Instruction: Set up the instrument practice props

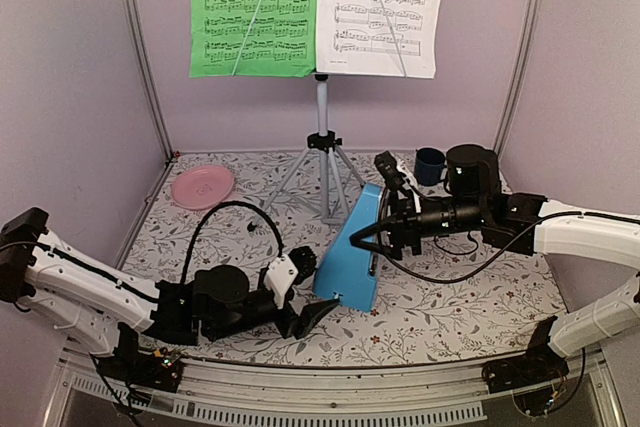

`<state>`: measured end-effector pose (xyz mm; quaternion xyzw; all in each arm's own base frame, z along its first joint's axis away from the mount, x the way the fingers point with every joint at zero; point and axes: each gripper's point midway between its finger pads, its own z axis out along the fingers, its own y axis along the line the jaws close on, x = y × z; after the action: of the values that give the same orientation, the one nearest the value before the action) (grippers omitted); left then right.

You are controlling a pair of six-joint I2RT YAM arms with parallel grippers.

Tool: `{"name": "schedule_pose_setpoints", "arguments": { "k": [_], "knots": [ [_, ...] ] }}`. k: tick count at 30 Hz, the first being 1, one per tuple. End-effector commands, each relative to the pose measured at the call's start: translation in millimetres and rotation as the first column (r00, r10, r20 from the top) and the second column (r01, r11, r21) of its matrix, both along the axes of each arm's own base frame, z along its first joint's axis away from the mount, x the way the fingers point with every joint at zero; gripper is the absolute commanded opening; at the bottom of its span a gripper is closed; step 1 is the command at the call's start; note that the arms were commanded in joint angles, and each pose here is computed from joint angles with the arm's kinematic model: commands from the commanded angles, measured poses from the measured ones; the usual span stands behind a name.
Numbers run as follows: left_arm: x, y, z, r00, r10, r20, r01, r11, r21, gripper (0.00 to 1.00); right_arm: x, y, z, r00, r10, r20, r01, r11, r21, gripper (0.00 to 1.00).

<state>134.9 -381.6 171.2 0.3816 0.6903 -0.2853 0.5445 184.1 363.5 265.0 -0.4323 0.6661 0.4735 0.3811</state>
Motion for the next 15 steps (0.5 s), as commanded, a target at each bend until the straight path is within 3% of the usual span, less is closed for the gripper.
{"name": "schedule_pose_setpoints", "arguments": {
  "k": [1, 9, 15],
  "knots": [
    [-0.5, 1.8, 3.1, 1.000, -0.021, -0.005, 0.021, 1.000, -0.019, 0.75, -2.2, 8.1, 56.4, 0.994, 0.025, 0.109, -0.040, 0.990, 0.136, 0.20],
    [-0.9, 2.9, 3.8, 0.999, -0.029, -0.014, 0.028, 0.999, -0.032, 0.73, -1.8, 8.7, 56.4, 0.994, 0.025, 0.109, -0.039, 0.990, 0.135, 0.20],
    [1.8, 2.7, 7.1, 1.000, -0.010, -0.027, 0.008, 0.999, -0.048, 0.86, 0.0, 8.8, 55.8, 0.995, 0.014, 0.102, -0.028, 0.991, 0.134, 0.20]
  ]
}}
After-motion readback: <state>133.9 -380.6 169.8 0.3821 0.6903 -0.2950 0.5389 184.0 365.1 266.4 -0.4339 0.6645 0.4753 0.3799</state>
